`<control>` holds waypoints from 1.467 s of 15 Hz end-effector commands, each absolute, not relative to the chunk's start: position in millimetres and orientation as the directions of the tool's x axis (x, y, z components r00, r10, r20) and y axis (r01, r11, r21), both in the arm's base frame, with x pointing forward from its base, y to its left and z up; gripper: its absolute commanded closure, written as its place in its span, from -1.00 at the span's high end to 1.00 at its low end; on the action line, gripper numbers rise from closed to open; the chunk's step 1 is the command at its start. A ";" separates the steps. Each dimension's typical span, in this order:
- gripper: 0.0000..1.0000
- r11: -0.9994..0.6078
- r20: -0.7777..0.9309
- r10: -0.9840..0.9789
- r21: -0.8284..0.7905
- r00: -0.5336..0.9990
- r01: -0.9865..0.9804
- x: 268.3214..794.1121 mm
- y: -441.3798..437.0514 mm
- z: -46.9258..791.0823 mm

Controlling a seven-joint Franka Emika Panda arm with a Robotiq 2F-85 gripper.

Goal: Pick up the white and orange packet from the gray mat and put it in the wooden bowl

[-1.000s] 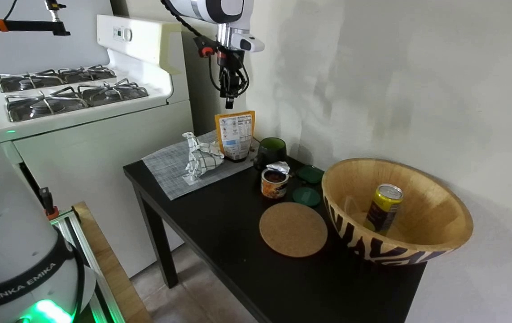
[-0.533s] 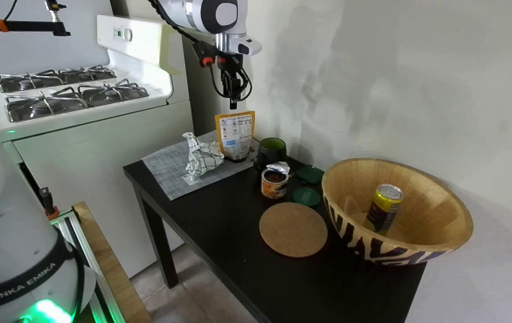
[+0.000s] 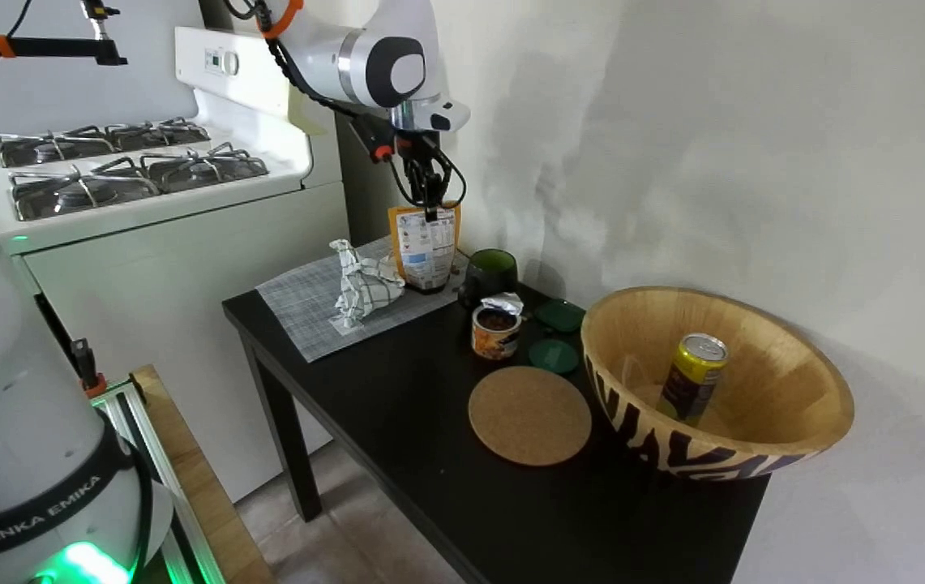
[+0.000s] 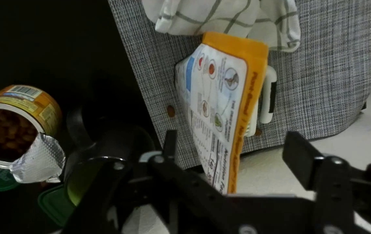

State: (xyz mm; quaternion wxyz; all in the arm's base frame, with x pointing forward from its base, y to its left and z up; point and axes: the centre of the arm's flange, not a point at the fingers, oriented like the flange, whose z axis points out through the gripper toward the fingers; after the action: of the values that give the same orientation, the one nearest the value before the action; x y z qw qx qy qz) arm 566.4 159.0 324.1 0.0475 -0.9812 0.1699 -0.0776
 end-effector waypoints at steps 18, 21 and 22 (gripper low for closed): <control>-0.99 -0.939 0.190 -0.325 -0.182 0.926 -0.292 507.1 144.5 390.6; -0.99 -0.908 0.272 -0.410 -0.213 0.871 -0.361 484.6 115.2 440.5; -0.99 -0.895 0.293 -0.441 -0.221 0.849 -0.388 477.9 102.9 458.5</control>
State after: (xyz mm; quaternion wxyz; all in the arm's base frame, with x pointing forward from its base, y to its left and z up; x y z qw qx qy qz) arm 520.4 138.7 410.0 0.0803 -0.9704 0.1773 -0.1431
